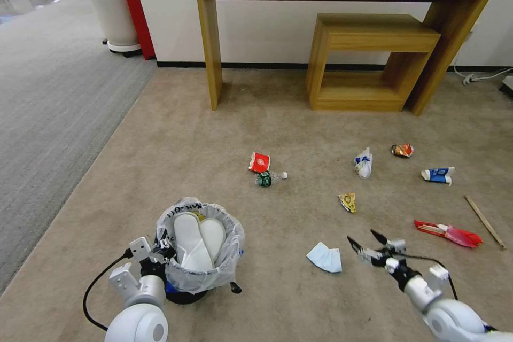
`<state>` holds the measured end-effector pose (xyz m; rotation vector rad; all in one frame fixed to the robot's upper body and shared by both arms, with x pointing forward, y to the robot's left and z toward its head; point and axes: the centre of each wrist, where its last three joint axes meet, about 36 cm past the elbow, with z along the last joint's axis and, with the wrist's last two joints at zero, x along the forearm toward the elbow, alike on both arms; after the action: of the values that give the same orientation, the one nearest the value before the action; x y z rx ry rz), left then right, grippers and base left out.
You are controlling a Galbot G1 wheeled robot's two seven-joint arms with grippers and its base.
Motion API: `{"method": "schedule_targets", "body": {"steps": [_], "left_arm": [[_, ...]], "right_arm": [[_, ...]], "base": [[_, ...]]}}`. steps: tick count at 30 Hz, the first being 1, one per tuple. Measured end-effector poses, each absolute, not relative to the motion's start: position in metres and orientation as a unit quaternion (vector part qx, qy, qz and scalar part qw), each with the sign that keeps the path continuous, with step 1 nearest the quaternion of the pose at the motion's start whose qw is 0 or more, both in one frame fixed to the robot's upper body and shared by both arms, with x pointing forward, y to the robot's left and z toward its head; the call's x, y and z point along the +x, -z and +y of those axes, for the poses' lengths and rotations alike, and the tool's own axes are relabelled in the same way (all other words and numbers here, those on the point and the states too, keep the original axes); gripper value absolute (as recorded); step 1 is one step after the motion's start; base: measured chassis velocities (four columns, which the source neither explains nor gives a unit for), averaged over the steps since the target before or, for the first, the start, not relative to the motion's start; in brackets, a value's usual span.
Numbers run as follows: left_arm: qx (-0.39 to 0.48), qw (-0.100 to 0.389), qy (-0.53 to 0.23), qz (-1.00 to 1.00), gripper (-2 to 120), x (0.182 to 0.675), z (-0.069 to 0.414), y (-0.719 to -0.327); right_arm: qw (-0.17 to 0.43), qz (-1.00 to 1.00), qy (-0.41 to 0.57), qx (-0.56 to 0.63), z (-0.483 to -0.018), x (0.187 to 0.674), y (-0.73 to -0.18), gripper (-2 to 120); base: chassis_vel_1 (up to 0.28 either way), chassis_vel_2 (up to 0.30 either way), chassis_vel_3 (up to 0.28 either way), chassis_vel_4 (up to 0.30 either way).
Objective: Pick up the trash bin and place the garbage on the floor into it.
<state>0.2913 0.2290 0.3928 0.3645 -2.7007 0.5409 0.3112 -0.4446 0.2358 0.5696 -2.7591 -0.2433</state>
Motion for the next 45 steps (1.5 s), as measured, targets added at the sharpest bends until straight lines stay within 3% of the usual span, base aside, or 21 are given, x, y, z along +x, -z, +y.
{"method": "schedule_targets", "body": {"steps": [20, 27, 38, 43, 45], "left_arm": [[0.128, 0.185, -0.189, -0.956, 3, 0.291, 0.231, -0.389], [0.129, 0.186, -0.191, -0.955, 3, 0.288, 0.229, -0.389], [0.130, 0.188, -0.191, -0.955, 3, 0.284, 0.230, -0.389], [0.130, 0.189, -0.190, -0.955, 3, 0.284, 0.230, -0.388], [0.130, 0.189, -0.190, -0.954, 3, 0.284, 0.231, -0.387]], "right_arm": [[0.189, -0.961, 0.123, 0.160, -0.438, 0.307, -0.154, 98], [0.204, -0.954, 0.120, 0.185, -0.411, 0.306, -0.131, 90], [0.216, -0.948, 0.102, 0.211, -0.390, 0.318, -0.110, 89], [0.214, -0.949, 0.093, 0.211, -0.383, 0.324, -0.106, 80], [0.214, -0.949, 0.089, 0.212, -0.380, 0.324, -0.104, 70]], "base": [[0.000, 0.000, 0.000, 0.000], [0.000, 0.000, 0.000, 0.000], [0.000, 0.000, 0.000, 0.000], [0.000, 0.000, 0.000, 0.000], [0.000, 0.000, 0.000, 0.000]]}}
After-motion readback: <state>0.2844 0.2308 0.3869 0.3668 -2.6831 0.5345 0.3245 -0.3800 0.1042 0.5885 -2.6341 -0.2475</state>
